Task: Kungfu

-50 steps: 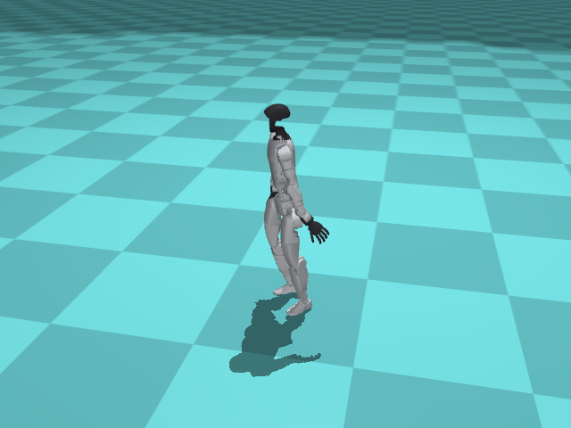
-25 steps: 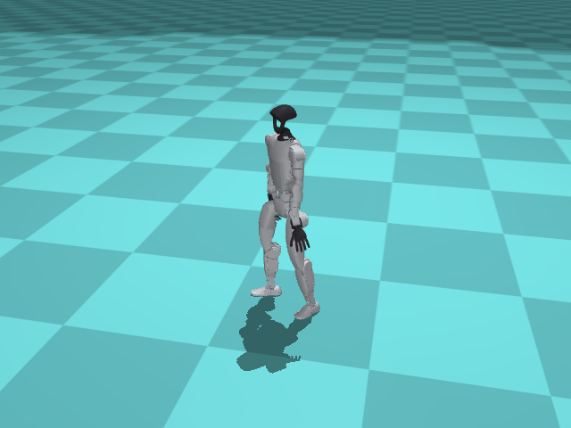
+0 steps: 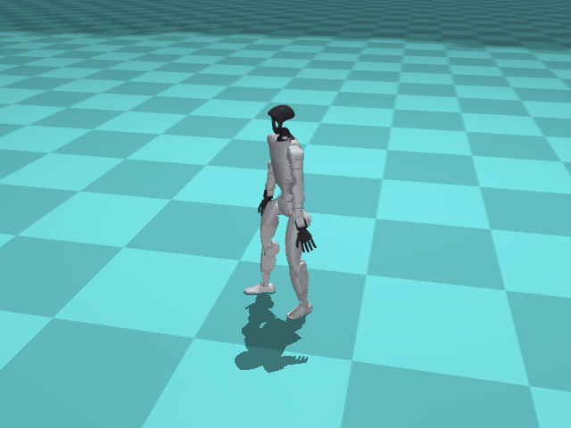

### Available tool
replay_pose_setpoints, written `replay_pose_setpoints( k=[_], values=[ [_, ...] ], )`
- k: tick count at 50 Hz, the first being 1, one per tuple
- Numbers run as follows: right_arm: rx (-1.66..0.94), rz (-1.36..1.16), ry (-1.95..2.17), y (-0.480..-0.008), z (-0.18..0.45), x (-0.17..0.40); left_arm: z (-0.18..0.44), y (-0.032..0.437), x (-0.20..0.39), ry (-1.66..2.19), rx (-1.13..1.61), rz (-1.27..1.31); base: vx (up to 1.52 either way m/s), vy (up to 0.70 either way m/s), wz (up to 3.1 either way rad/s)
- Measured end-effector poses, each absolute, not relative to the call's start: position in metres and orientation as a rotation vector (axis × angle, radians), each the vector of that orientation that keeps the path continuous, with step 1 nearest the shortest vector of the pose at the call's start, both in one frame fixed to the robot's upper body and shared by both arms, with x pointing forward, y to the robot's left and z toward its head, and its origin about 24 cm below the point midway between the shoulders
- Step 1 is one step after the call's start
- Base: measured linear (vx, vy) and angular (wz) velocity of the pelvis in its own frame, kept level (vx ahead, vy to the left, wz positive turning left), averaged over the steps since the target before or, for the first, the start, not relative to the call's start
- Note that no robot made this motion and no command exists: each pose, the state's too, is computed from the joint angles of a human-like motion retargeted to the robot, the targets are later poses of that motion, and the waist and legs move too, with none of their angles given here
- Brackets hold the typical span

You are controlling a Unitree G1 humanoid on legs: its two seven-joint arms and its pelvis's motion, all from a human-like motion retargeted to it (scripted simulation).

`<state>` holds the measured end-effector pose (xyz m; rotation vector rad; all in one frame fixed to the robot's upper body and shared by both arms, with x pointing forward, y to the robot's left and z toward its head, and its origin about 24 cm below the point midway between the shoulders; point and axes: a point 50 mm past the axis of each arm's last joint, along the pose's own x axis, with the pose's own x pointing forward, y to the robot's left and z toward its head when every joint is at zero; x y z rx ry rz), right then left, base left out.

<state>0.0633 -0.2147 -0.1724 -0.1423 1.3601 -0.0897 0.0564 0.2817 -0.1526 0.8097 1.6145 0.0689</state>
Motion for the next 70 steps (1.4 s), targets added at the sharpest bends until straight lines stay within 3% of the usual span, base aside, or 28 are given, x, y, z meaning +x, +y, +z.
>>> replay_pose_setpoints(
  k=[9,17,22,26,31,37,47,63,67,70],
  values=[
    [-0.117,0.033,1.593,-0.176,-0.181,0.001,-0.149,0.303,-0.01,1.738,0.582,0.303,-0.04,0.2,-0.23],
    [0.295,-0.104,1.609,-0.149,-0.181,-0.023,-0.158,0.268,-0.042,1.716,0.191,0.666,-0.1,0.08,-0.32],
    [0.557,-0.329,1.407,-0.157,-0.181,0.007,-0.171,0.228,-0.013,1.309,-0.385,1.038,-0.15,0.13,-0.6],
    [0.886,-0.578,1.07,-0.166,-0.178,0.04,-0.168,0.229,0.017,0.797,-0.844,1.21,-0.14,0.02,-0.1],
    [1.269,-0.928,0.55,-0.188,-0.171,0.056,-0.157,0.245,0.052,0.257,-1.104,1.294,-0.07,-0.07,0.1],
    [1.446,-1.196,0.189,-0.216,-0.165,0.063,-0.142,0.261,0.085,-0.066,-1.18,1.251,-0.1,-0.09,-0.36],
    [1.367,-1.096,0.141,-0.243,-0.155,0.079,-0.129,0.287,0.101,-0.061,-1.093,1.19,-0.06,-0.08,0.12],
    [1.32,-1.212,0.15,-0.259,-0.156,0.049,-0.131,0.293,0.089,-0.124,-1.14,1.28,-0.03,-0.08,0.12],
    [1.216,-1.18,0.285,-0.266,-0.156,0.042,-0.13,0.303,0.077,0.046,-0.987,1.296,-0.04,-0.08,0.13],
    [1.019,-1.118,0.595,-0.267,-0.159,0.034,-0.13,0.315,0.067,0.416,-0.67,1.235,-0.04,-0.11,0.45]
  ],
)
